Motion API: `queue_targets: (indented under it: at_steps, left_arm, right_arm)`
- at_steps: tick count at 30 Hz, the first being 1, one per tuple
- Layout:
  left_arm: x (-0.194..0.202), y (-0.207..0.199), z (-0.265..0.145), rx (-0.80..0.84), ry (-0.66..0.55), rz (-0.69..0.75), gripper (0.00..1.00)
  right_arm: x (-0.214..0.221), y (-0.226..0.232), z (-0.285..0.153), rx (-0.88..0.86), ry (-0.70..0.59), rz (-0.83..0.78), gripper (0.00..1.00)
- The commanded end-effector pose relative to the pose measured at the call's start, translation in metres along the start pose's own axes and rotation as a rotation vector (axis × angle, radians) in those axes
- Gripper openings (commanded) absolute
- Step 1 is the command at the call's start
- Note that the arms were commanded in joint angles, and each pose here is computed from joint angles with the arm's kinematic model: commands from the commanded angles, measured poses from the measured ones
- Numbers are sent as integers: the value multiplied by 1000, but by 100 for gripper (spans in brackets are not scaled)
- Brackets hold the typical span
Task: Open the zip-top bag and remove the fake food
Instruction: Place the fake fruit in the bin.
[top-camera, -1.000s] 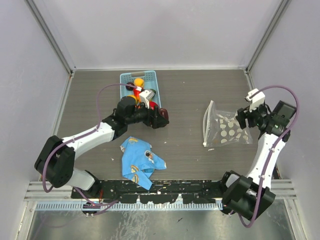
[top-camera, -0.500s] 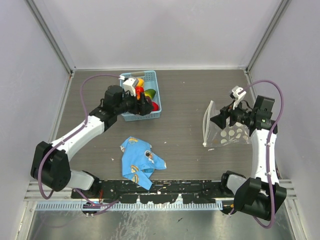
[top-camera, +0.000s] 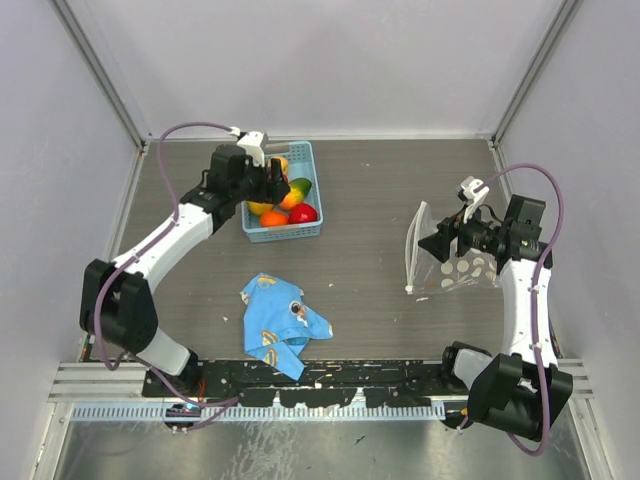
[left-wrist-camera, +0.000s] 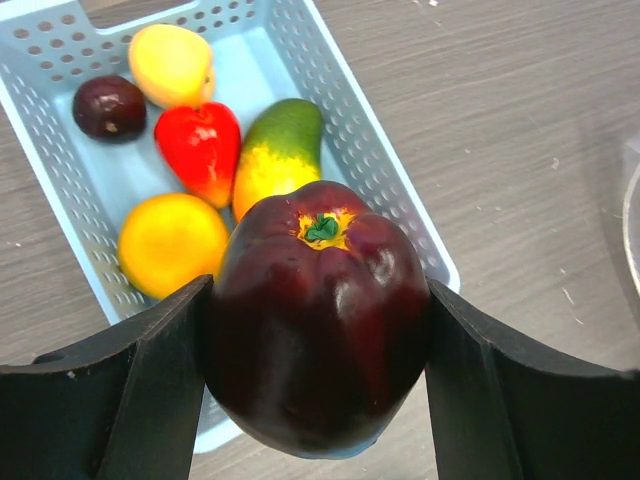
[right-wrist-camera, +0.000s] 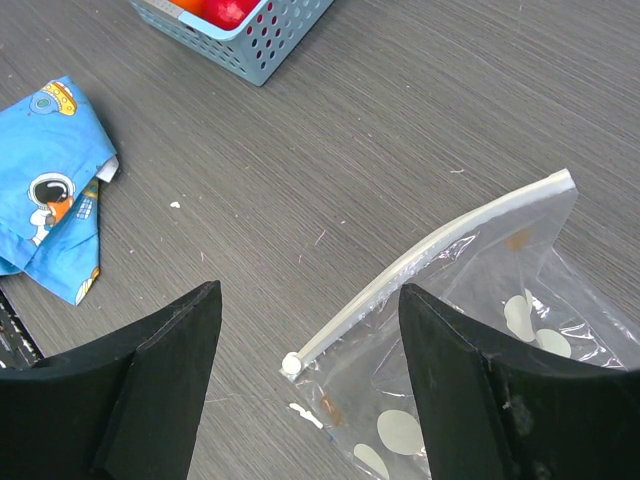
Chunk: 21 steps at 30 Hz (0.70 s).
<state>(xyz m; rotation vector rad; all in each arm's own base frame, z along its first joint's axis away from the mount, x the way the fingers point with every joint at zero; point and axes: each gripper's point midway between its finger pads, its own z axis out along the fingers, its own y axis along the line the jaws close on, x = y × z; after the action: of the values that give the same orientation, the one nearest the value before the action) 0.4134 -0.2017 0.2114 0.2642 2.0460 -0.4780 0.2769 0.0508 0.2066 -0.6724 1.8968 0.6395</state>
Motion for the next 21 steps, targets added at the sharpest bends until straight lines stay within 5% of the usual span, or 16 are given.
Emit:
queue_targets:
  at_steps: [1, 21]
  left_arm:
    - [-15, 21, 15, -93, 9, 32, 21]
    - [-17, 94, 81, -434, 137, 105, 24]
  right_arm:
    - [-14, 2, -1, -12, -29, -50, 76]
    - [-11, 1, 2, -8, -19, -58, 77]
